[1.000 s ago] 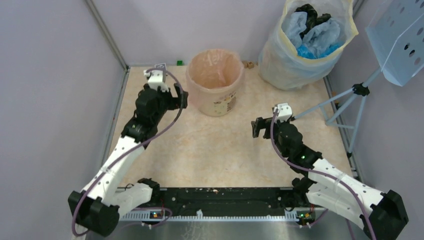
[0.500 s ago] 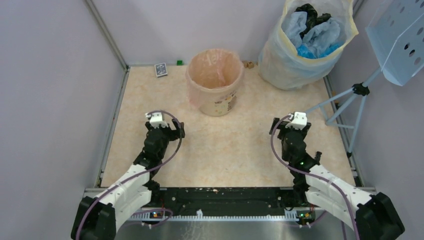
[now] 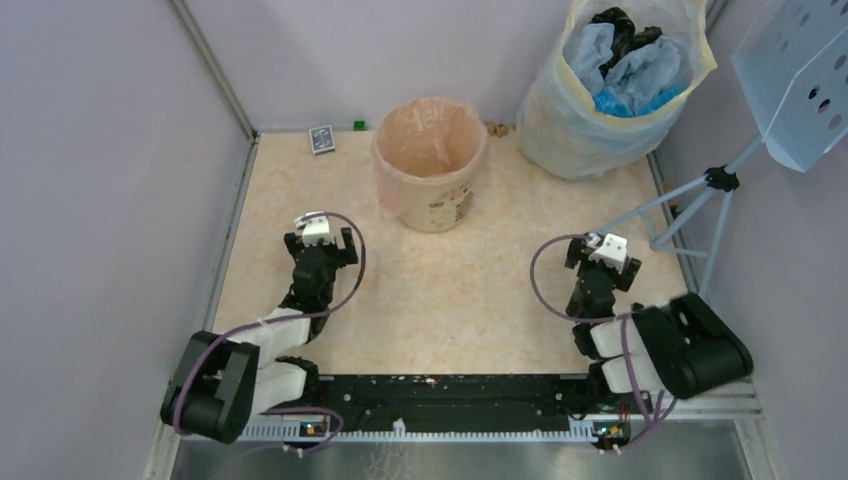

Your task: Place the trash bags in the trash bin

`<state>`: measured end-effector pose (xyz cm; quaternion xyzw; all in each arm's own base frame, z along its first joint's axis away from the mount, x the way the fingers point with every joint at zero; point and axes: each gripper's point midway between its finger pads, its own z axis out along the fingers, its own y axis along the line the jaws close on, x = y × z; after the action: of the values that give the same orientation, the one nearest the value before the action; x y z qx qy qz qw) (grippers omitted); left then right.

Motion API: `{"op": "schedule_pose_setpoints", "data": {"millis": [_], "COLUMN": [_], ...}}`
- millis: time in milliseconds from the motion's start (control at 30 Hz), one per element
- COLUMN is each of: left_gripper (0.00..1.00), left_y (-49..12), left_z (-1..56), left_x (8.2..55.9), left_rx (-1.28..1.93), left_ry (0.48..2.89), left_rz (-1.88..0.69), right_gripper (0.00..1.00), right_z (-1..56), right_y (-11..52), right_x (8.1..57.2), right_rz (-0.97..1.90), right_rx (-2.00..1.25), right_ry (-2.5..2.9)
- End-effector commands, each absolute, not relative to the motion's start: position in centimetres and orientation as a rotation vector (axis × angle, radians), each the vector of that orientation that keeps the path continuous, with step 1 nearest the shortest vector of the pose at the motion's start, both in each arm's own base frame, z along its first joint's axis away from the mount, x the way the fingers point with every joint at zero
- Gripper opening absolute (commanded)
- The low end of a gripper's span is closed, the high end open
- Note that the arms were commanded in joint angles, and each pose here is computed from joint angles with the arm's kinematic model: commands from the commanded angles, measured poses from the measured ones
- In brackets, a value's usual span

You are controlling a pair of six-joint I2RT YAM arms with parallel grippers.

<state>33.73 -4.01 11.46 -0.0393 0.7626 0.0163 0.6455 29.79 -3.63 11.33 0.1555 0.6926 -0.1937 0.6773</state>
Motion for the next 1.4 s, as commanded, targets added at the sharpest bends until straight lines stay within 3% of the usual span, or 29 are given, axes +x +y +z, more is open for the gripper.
{"op": "schedule_pose_setpoints", "data": {"millis": [0, 200, 333, 467, 1367], "left_gripper": [0.99, 0.99, 0.99, 0.99, 0.99], "left_y": [-2.1, 0.2, -0.8, -1.0, -2.2], "left_z": [12.5, 11.0, 10.4, 10.0, 8.4], "left_x": [35.3, 36.3, 37.8, 38.6, 38.8], "left_rx": [-0.113, -0.12, -0.043, 0.027, 0.131], "left_ry": [1.663, 1.668, 1.706, 1.699, 1.712], "left_rz": [0.048, 0.091, 0.054, 0.046, -0.026], "right_gripper": [0.95, 0.98, 0.91, 0.92, 0.95], "right_z": [14.2, 12.8, 11.5, 10.8, 10.8], "right_y": [-4.5, -2.5, -2.9, -2.4, -1.2], "right_x": [30.8, 34.0, 35.0, 36.1, 35.9], "right_rz": [-0.454, -0.374, -0.186, -0.166, -0.156], "right_rx": [0.413, 0.265, 0.236, 0.196, 0.11], "right_ry": [1.374, 1.509, 1.54, 1.589, 1.594]}}
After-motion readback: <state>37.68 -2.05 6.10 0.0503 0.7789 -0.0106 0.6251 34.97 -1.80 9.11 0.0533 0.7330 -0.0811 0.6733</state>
